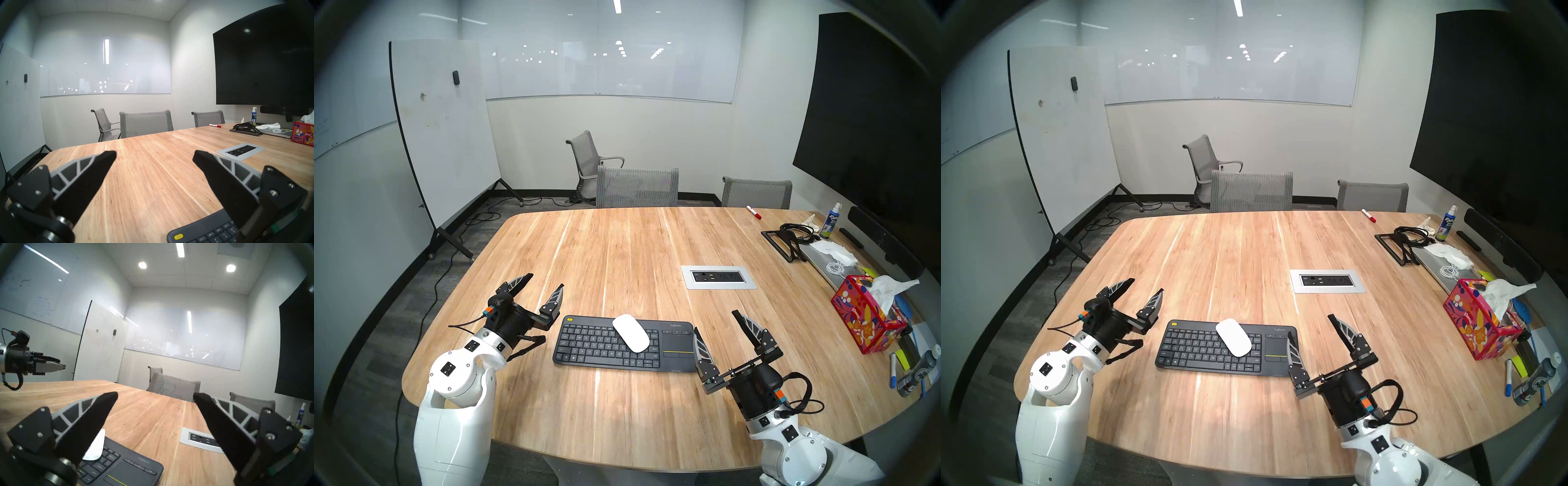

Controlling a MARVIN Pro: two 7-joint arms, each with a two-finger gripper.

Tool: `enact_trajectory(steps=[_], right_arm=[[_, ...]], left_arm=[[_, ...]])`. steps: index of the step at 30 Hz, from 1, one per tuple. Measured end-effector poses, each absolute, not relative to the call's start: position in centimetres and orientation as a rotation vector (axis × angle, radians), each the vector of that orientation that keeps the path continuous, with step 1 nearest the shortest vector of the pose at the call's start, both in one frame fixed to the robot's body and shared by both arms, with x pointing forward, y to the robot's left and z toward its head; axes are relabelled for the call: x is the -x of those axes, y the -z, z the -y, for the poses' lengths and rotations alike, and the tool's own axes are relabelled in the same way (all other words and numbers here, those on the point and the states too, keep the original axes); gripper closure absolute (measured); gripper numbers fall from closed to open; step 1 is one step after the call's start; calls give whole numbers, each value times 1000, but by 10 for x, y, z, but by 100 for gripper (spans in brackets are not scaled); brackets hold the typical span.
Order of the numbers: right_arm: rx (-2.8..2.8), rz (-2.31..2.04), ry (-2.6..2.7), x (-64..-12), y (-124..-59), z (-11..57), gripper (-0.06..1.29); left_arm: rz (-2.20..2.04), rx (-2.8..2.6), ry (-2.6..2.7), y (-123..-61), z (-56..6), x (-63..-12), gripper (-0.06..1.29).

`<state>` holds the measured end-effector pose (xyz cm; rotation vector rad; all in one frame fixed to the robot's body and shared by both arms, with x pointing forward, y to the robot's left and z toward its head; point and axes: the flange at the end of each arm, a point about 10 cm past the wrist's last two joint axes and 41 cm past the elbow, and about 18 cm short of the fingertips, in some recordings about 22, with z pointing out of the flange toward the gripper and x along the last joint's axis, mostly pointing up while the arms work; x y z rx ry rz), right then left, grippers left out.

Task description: Put the mouse beside the keyboard

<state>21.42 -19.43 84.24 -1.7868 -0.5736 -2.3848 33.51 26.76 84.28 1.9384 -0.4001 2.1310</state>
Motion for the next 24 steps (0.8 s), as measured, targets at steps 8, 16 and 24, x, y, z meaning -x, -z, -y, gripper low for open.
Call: enact_trajectory(steps=[8,16,24], right_arm=[[1806,585,2353,-219,-837,185,1],[1801,588,2351,-233,-838,178,1],[1789,587,2364,-245,-844,173,1]], left_arm=[[400,-1938,-2131,-843,-268,-335,-2],[400,-1938,-2131,-843,-268,-335,-2],[400,-1938,-2131,-843,-268,-335,-2]])
